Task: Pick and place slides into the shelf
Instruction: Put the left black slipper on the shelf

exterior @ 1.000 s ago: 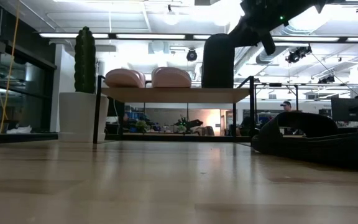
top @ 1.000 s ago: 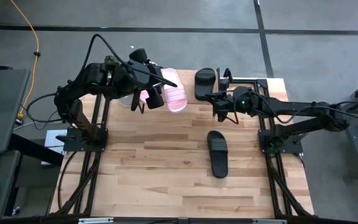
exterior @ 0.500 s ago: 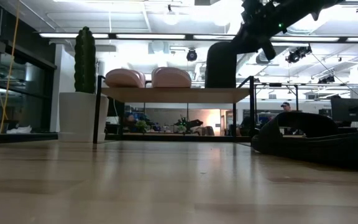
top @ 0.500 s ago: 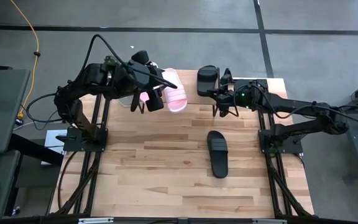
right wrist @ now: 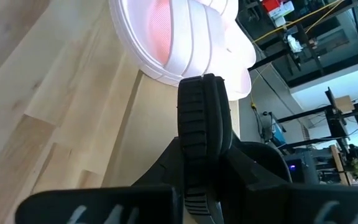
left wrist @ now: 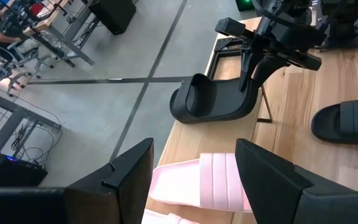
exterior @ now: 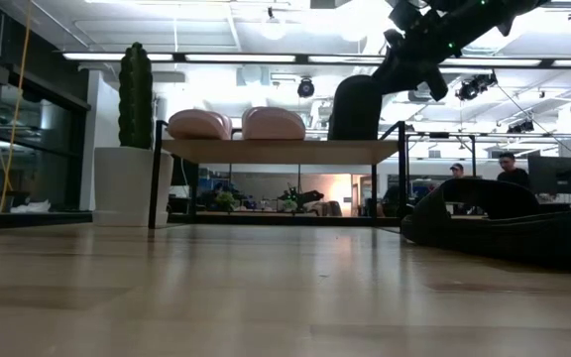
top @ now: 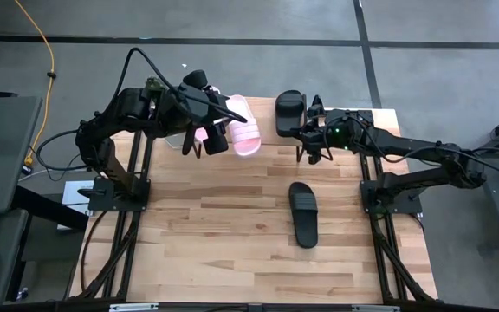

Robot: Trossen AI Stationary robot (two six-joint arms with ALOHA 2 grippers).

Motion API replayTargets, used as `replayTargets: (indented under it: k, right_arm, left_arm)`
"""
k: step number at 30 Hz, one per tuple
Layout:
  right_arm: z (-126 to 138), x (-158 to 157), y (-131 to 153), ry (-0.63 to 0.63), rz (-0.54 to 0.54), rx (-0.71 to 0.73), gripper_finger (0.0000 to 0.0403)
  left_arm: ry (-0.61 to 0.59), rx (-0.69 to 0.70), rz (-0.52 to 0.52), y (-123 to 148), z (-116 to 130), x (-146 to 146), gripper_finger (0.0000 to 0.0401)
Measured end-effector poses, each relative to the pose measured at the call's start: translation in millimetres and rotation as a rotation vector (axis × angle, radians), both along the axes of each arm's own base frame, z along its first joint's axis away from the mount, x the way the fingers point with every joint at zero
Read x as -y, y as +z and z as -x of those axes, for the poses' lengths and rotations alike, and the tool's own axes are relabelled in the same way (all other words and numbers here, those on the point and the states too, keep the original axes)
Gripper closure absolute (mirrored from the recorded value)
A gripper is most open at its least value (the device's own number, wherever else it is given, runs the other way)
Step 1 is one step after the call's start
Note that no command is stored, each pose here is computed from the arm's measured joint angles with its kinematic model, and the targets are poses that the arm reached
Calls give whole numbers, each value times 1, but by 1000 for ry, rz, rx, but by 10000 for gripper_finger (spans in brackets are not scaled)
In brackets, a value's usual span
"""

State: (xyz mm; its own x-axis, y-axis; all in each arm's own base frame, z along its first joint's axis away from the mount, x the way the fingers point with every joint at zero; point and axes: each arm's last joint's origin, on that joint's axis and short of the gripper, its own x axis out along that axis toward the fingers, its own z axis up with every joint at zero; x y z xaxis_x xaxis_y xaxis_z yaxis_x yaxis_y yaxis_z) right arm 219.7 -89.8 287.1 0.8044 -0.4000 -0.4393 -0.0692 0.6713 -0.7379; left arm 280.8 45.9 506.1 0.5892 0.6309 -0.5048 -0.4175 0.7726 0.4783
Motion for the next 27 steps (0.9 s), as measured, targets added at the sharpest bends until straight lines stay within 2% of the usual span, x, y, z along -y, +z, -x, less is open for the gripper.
replayTargets:
  k: [10, 16, 27]
  right_arm:
    - [3, -5, -2, -18, -61, -18, 370]
    - [9, -7, -3, -56, -116, -31, 320]
    - [10, -17, -5, -39, -139, -67, 317]
  left_arm:
    - [3, 3, 3, 0, 0, 0, 187]
    - [3, 3, 4, 0, 0, 0, 187]
    - [9, 10, 11, 0, 0, 0, 187]
